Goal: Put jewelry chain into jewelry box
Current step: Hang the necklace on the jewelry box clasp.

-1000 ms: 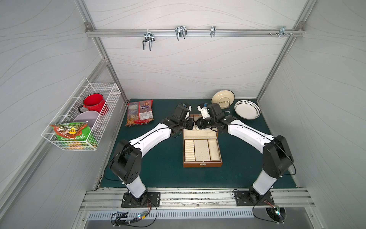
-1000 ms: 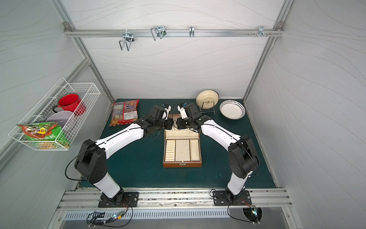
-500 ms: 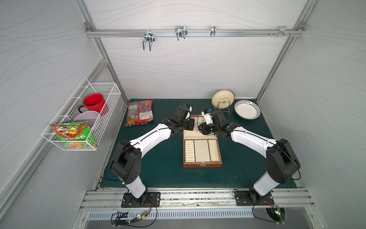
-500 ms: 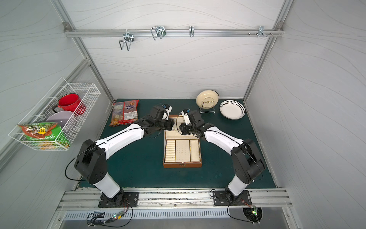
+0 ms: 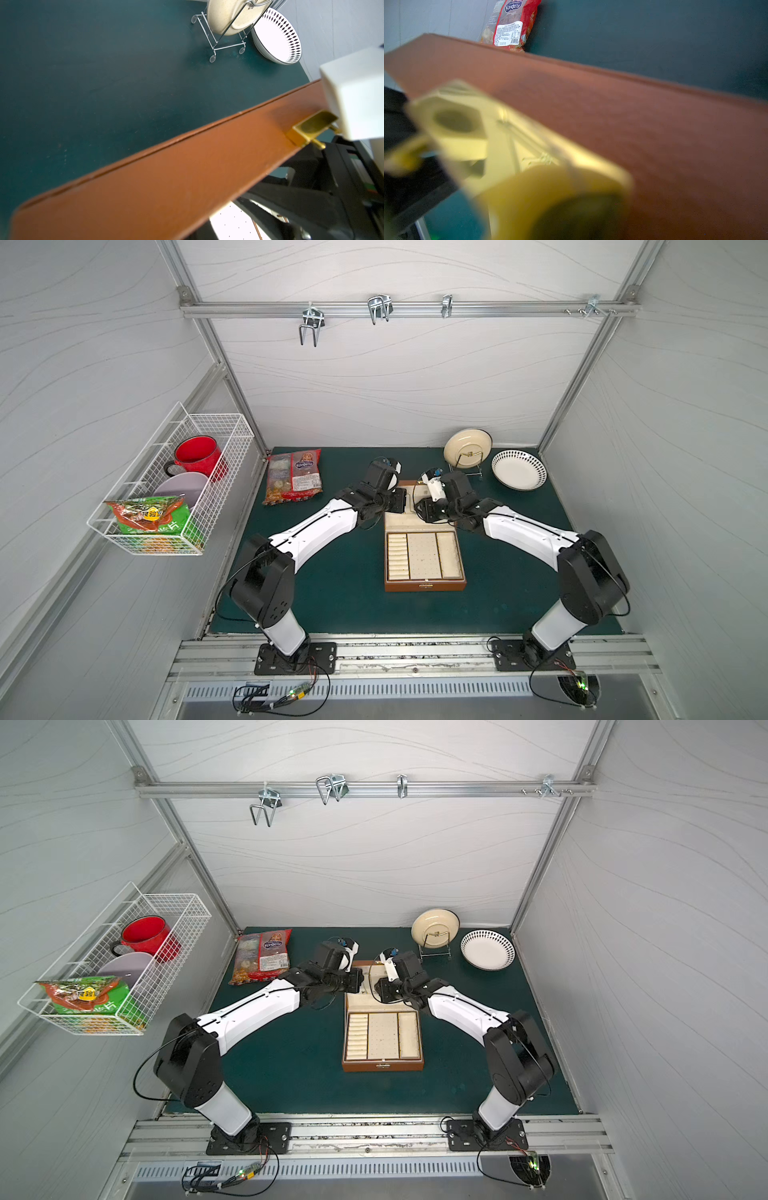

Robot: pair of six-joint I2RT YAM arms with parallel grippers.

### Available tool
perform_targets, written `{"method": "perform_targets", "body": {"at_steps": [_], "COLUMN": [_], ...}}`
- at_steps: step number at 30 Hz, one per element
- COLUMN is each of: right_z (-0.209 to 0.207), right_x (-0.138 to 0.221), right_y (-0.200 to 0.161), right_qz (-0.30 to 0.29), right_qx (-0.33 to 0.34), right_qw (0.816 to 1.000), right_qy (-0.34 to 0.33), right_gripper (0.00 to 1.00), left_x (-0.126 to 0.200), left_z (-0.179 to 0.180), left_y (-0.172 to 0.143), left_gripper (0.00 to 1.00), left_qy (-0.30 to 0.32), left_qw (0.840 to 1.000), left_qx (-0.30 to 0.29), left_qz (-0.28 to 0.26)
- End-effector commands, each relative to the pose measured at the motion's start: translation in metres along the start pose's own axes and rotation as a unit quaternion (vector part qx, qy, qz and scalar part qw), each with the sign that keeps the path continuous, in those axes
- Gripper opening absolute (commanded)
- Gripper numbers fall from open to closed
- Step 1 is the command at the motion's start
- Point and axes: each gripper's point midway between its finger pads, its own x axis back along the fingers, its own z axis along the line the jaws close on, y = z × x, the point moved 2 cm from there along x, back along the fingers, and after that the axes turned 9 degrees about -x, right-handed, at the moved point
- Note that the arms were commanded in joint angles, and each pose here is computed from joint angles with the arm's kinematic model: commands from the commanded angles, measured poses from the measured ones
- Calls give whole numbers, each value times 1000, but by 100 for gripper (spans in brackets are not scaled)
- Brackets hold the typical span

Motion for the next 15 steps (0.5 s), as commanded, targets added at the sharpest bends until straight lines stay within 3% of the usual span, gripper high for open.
{"method": "perform_targets", "body": {"at_steps": [1,15], "right_z": [0,6], "right_x": [-4,-5], "right_y": [-3,-2], "right_qz": [3,6], "right_qx": [9,5], "right_qw": [1000,1000], "right_qy": [-3,12], "right_gripper": [29,28], "left_x": [25,33], "left_z": [-10,-20], "left_y": [26,24], "left_gripper": [0,0], "left_qy": [-13,-37], "left_qw": [999,999], "left_qx": [-1,3], "left_qz": [-35,-11]}}
